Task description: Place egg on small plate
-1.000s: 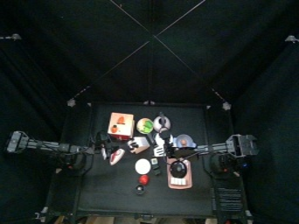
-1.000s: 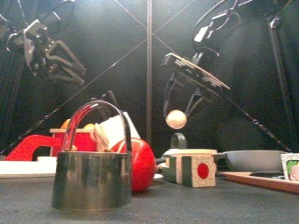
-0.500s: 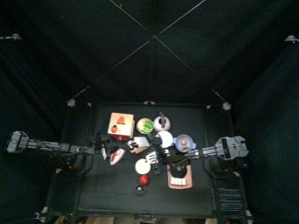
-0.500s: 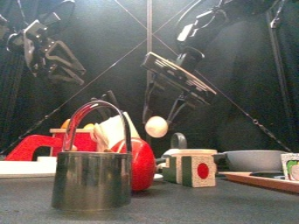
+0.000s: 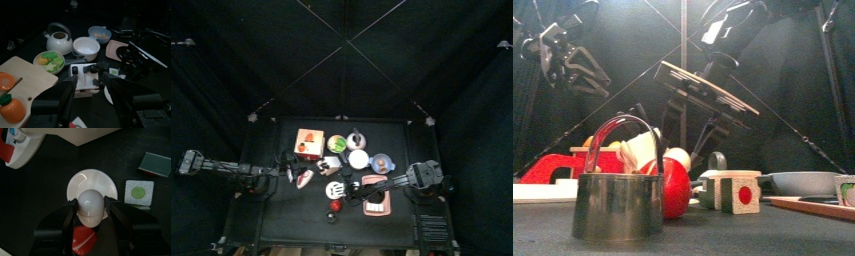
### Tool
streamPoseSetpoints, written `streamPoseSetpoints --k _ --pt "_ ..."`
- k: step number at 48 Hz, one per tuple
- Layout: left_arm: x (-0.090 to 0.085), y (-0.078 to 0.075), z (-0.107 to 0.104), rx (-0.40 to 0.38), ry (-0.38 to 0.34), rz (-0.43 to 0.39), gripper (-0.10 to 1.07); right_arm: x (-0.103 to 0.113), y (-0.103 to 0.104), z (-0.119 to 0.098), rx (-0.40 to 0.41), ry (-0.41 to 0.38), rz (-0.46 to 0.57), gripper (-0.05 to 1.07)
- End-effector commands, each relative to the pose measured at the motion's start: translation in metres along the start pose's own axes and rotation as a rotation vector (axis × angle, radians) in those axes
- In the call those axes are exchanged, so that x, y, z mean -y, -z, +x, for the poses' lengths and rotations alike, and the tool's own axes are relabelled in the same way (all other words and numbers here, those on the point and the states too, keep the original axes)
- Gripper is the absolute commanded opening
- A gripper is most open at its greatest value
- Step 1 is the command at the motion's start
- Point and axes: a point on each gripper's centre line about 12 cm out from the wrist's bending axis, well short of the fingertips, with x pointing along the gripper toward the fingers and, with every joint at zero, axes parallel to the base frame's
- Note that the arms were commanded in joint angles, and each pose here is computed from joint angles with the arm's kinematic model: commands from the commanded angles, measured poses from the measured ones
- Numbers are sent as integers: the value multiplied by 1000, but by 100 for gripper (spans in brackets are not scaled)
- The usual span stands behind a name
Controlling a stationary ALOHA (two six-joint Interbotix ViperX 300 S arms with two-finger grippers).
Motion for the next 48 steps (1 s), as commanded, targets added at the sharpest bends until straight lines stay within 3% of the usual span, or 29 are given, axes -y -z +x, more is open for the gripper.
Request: streamPoseSetpoints --k 1,48 --pt "1 -4 0 9 2 -2 84 -16 -6 -13 6 -47 21 62" --pt "2 -4 0 7 5 -4 84 -17 -1 10 19 15 39 63"
